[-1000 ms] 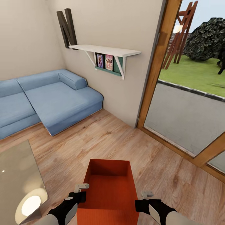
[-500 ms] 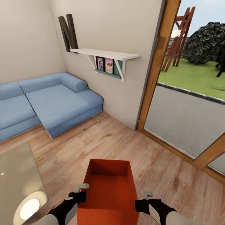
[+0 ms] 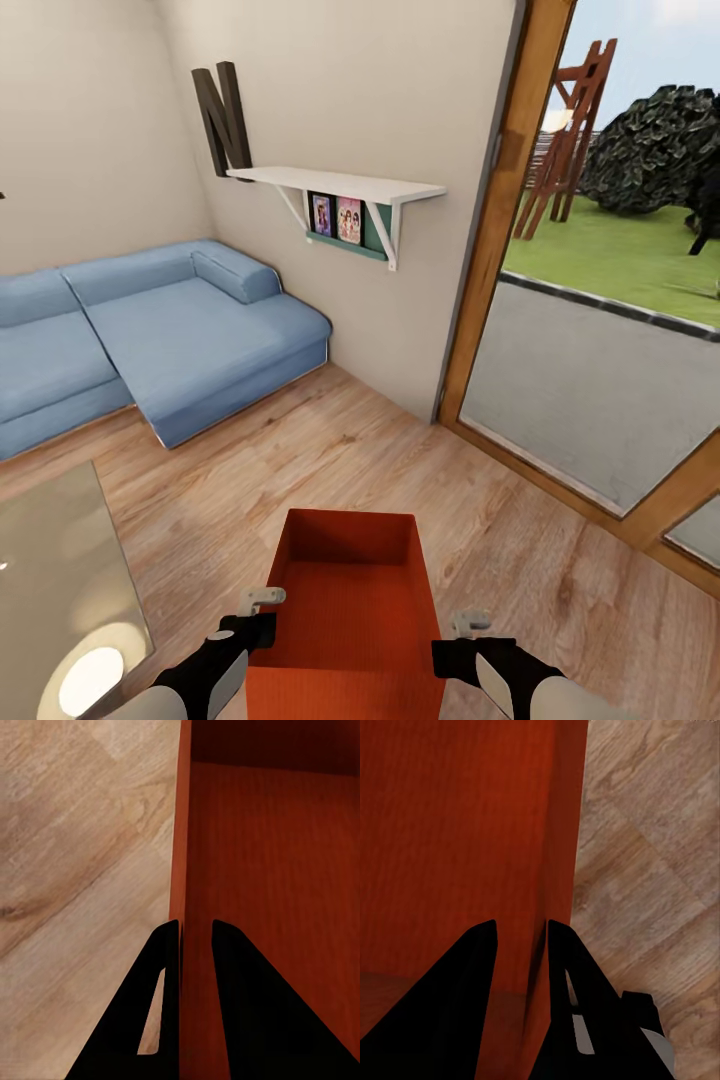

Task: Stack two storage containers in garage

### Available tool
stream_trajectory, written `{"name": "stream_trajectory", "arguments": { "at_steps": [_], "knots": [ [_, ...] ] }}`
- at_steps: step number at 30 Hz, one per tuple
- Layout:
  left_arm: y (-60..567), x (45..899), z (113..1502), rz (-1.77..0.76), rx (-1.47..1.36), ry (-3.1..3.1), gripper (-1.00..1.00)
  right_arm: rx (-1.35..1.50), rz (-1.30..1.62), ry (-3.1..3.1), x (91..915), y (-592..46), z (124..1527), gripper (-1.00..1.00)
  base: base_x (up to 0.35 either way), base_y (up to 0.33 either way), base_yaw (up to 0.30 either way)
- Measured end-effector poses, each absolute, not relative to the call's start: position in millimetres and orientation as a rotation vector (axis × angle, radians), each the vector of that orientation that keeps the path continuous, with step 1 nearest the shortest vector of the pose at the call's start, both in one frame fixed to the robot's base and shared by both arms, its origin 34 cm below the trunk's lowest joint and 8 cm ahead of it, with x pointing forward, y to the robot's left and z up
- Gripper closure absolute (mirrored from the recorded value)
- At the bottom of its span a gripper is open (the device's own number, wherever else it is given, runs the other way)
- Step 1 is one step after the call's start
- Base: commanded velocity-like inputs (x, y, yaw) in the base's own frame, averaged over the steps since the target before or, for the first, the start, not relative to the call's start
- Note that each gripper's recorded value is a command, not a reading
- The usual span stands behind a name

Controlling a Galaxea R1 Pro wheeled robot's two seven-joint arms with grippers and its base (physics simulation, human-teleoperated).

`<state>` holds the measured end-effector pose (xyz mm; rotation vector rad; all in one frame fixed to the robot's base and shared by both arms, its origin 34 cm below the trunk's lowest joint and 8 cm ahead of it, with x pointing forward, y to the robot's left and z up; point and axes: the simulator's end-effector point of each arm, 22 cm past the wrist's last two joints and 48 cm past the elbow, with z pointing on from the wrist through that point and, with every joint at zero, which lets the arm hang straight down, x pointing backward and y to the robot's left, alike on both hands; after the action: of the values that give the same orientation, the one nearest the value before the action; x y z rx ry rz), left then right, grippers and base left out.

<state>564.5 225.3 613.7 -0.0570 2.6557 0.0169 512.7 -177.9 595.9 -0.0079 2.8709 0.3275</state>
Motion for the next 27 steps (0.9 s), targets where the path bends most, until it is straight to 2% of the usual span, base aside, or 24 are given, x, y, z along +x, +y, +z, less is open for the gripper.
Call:
{"name": "stream_trajectory", "arguments": {
  "at_steps": [27],
  "knots": [
    [225,576,629,0.015,-0.057,2.621,1.00,-0.013,0.325,2.837,525,-178,609,1.00,0.000,0.000,0.000]
  ]
}}
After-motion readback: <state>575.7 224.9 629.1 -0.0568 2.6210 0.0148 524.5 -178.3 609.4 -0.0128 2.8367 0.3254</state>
